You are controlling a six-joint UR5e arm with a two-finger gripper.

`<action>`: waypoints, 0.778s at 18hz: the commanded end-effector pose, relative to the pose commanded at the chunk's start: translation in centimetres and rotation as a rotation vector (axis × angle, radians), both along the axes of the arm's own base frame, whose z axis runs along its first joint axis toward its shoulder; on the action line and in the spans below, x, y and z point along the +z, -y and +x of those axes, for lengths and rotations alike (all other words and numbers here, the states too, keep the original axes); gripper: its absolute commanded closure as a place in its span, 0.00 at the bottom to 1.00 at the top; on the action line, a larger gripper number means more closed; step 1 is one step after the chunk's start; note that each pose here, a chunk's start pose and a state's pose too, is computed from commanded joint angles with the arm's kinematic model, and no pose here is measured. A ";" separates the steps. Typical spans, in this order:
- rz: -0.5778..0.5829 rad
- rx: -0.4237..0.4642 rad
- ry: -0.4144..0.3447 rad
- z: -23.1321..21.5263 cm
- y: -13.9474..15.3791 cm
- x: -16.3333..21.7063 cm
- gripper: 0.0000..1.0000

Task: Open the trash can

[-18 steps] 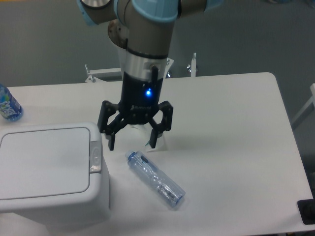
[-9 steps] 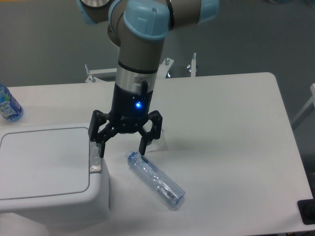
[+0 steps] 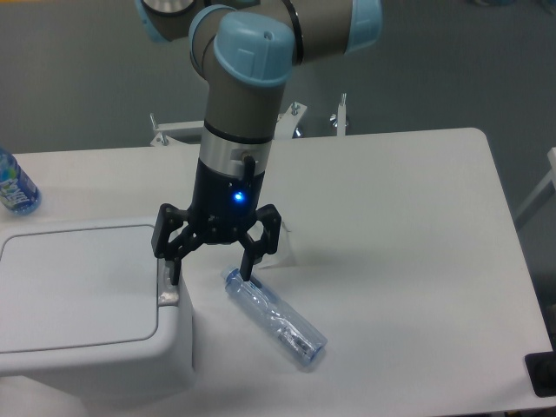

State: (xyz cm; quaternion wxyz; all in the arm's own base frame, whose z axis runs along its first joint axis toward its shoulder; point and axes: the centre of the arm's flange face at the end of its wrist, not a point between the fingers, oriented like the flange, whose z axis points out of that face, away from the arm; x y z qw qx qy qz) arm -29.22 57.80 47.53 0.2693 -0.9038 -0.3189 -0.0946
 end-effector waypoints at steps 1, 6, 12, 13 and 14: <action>-0.003 0.001 0.001 0.0 0.0 -0.2 0.00; -0.008 -0.001 0.004 -0.1 -0.1 -0.5 0.00; -0.011 -0.001 0.004 -0.2 -0.2 -0.7 0.00; -0.012 -0.001 0.006 -0.2 -0.2 -0.8 0.00; -0.012 -0.001 0.006 -0.2 -0.2 -0.8 0.00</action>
